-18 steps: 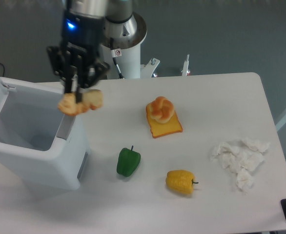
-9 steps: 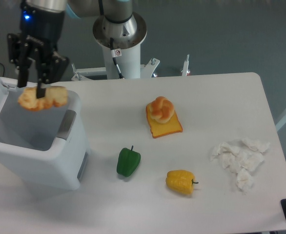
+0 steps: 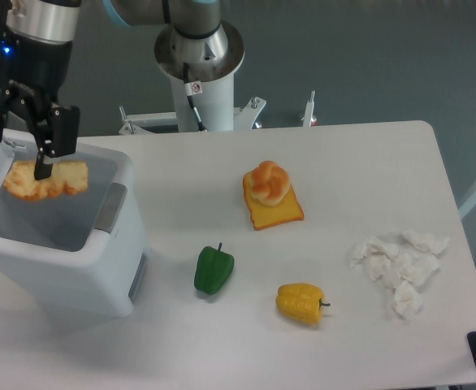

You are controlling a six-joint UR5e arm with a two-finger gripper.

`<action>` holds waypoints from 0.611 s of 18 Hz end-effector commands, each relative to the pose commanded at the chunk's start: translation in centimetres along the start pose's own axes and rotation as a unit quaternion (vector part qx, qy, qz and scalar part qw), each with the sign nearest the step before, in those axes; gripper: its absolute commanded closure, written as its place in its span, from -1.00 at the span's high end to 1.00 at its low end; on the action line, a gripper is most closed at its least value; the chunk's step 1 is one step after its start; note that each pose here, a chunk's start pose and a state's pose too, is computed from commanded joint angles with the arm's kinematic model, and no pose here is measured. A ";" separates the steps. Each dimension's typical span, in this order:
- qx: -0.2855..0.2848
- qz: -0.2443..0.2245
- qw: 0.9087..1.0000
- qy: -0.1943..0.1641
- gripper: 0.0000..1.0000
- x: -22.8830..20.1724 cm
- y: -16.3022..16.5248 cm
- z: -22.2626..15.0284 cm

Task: Place the square bread in the trash can
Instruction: 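Open the gripper to drop the bread into the trash bin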

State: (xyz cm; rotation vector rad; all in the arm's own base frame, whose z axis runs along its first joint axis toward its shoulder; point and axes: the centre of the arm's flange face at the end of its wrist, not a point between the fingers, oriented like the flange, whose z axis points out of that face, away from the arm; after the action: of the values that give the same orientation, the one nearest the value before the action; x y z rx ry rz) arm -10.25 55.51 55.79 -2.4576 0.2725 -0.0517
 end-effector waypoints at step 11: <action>-0.011 -0.002 1.000 0.025 1.00 0.5 0.4 2.2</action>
State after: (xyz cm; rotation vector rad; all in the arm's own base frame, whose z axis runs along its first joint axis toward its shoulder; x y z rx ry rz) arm -9.66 56.42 53.78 -2.4807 0.2917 -0.1115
